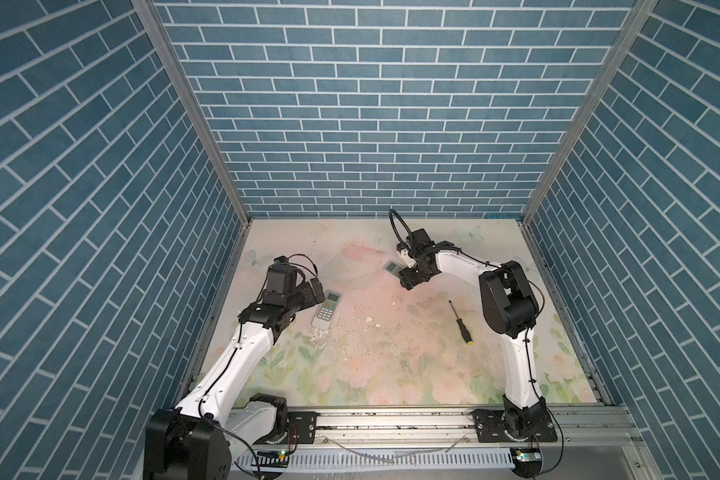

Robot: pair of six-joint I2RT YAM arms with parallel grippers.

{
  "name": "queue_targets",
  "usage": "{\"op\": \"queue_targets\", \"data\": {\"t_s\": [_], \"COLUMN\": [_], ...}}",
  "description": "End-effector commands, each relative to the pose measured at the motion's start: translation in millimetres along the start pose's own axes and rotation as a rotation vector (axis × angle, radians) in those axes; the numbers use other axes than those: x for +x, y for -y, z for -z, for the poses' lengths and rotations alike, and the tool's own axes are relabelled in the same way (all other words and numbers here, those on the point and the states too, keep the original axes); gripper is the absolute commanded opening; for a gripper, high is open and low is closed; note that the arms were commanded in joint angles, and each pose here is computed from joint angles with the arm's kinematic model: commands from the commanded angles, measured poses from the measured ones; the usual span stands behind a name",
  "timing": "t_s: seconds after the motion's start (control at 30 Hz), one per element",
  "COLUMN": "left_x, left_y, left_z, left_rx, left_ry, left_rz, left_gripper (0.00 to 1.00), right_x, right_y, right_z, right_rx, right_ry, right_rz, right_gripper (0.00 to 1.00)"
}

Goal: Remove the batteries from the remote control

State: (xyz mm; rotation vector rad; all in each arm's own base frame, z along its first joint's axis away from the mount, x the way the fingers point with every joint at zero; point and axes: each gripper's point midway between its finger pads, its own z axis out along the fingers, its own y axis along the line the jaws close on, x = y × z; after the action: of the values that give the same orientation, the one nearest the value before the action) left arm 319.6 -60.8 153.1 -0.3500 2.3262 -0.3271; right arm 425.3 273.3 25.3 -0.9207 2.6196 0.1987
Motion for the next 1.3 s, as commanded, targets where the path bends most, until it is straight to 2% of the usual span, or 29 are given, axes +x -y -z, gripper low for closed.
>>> {"op": "queue_targets", "data": {"t_s": [0.0,0.2,0.4,0.5,0.63,0.87,1.07,1.27], "left_x": [-9.0,-9.8,-17.6,-24.6,-26.7,-18.3,-5.9,-2.4], "left_y": [9.6,19.6,43.6,61.7,85.5,132.3,171.9,194.2], "left_z": [0.9,-7.2,-23.3,-35.1,-54.9,-80.4,-95.7,-102.4], "left_rx": [0.028,0.070,0.160,0.233,0.322,0.431,0.541,0.628], "left_ry": [0.010,-0.014,-0.058,-0.082,-0.140,-0.203,-0.219,-0.193], "left_rz": [0.006,0.017,0.024,0.037,0.066,0.062,0.105,0.153], "left_gripper": [1.00,1.00,1.00,1.00,0.91,0.88,0.86,0.82], "right_x": [6.0,6.6,8.0,0.3,2.3,9.7,11.1,7.8], "right_y": [-5.5,-8.8,-14.1,-17.8,-24.8,-37.6,-57.4,-78.4], "right_z": [-9.9,-7.6,-3.0,17.7,33.7,59.1,78.6,97.4], "right_rx": [-0.008,-0.007,-0.019,-0.029,-0.057,-0.096,-0.145,-0.196], "right_ry": [-0.043,-0.046,-0.040,0.003,0.028,0.064,0.098,0.136], "right_rz": [0.045,0.054,0.064,0.066,0.060,0.055,0.073,0.100], "right_gripper": [0.69,0.54,0.45,0.41,0.36,0.32,0.31,0.30]}}
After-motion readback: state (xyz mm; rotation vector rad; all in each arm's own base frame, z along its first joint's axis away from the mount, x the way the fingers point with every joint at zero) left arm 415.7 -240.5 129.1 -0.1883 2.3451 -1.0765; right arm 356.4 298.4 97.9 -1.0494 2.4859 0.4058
